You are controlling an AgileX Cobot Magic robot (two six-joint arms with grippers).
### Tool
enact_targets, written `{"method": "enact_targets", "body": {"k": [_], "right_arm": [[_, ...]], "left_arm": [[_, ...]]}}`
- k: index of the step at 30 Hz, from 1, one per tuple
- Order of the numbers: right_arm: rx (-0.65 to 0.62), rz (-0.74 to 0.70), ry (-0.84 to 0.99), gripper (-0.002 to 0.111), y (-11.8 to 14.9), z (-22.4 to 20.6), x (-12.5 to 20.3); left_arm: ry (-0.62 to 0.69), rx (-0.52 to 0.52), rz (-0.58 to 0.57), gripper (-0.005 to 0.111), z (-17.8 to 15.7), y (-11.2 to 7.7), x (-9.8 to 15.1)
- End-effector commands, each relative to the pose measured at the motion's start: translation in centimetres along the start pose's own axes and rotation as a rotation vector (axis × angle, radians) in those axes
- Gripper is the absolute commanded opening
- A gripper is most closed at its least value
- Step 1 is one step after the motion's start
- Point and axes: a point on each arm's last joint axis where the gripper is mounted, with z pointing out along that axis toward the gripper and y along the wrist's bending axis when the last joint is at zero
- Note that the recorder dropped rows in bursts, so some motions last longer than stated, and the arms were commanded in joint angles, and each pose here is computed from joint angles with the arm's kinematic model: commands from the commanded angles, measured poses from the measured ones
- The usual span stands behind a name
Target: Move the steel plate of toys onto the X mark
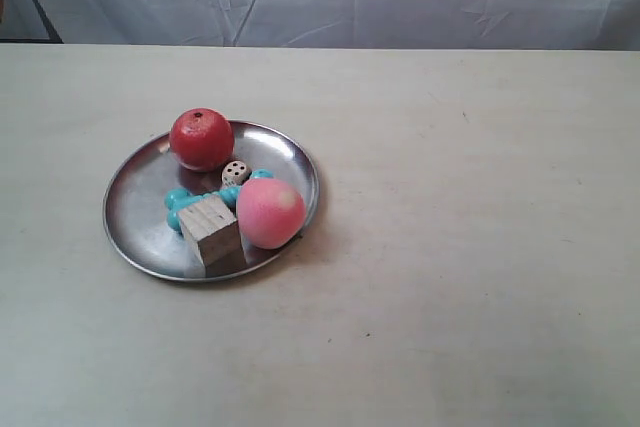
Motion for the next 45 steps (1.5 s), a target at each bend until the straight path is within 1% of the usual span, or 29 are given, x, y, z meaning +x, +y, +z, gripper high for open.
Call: {"method": "enact_targets", "body": {"k": [1,3,5,12,16,22,26,34,42,45], "right_arm": [[0.168,-0.031,-0.101,-0.001,-0.8,-2.5,0.8],[0.213,-0.034,-0.124,-0.001,-0.8,-3.3,1.8],[0.231,-0.032,-0.118,-0.001,-0.9,-3.5,3.0],[0.231,0.008,-0.049,-0.001,-1.3,-2.6,5.9],[0.246,0.04,-0.05,-0.001,-1.8,-1.9,7.5],[0.326,0.079,0.001,-0.001,-2.9,-1.1,10.6],[0.371,0.116,0.038,-0.001,-3.4,-1.0,11.9],[0.377,0.119,0.09,-0.001,-3.6,-0.8,15.1],[0.374,0.141,0.094,-0.001,-3.5,-0.9,17.0],[0.368,0.165,0.088,-0.001,-3.4,-1.0,17.1]], "left_arm": [[-0.009,0.004,-0.012,0.0,0.0,-0.1,0.1],[-0.009,0.004,-0.012,0.0,0.0,-0.1,0.1],[-0.009,0.004,-0.01,0.0,0.0,-0.1,0.1],[-0.009,0.004,-0.01,0.0,0.0,-0.1,0.1],[-0.009,0.004,-0.01,0.0,0.0,-0.1,0.1],[-0.009,0.004,-0.01,0.0,0.0,-0.1,0.1],[-0.009,0.004,-0.01,0.0,0.0,-0.1,0.1],[-0.009,0.004,-0.01,0.0,0.0,-0.1,0.1],[-0.009,0.004,-0.01,0.0,0.0,-0.1,0.1],[-0.009,0.004,-0.01,0.0,0.0,-0.1,0.1]]}}
